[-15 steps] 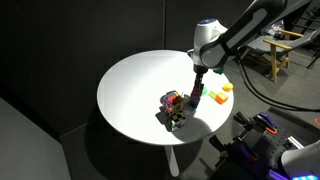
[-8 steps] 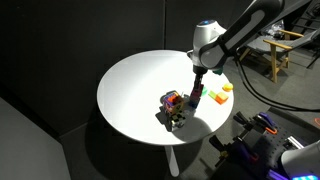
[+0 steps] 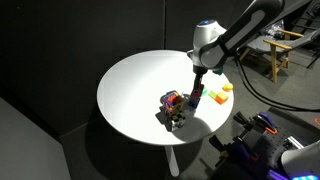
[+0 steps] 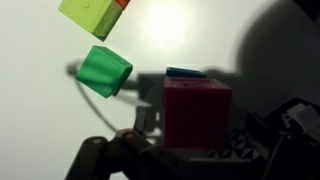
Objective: Push the pink and green blocks backwards then put the pink block on top of the grey block
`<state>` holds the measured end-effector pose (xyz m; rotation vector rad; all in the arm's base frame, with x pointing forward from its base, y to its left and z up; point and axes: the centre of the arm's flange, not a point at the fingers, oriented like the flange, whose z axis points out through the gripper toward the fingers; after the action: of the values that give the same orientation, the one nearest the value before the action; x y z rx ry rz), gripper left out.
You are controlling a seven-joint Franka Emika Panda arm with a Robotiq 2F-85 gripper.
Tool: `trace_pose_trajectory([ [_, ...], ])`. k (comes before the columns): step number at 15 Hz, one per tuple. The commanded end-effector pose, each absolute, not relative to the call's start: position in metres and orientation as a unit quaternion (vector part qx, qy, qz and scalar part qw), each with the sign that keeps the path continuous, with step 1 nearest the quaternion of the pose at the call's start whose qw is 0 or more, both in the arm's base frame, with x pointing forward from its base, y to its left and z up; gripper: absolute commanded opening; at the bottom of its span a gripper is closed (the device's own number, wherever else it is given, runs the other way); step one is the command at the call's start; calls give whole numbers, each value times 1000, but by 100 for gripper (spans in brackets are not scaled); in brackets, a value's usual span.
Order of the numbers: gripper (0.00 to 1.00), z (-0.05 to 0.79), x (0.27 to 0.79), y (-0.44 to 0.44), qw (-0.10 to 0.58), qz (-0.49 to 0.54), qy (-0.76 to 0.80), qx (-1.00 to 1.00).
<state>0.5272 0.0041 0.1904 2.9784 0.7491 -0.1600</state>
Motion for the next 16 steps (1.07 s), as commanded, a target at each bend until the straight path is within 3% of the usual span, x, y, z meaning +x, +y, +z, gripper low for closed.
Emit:
trace_pose_trajectory([
  [1, 100, 205, 521, 2, 30, -49, 228, 972],
  [16, 100, 245, 491, 1, 9, -47, 107, 993],
])
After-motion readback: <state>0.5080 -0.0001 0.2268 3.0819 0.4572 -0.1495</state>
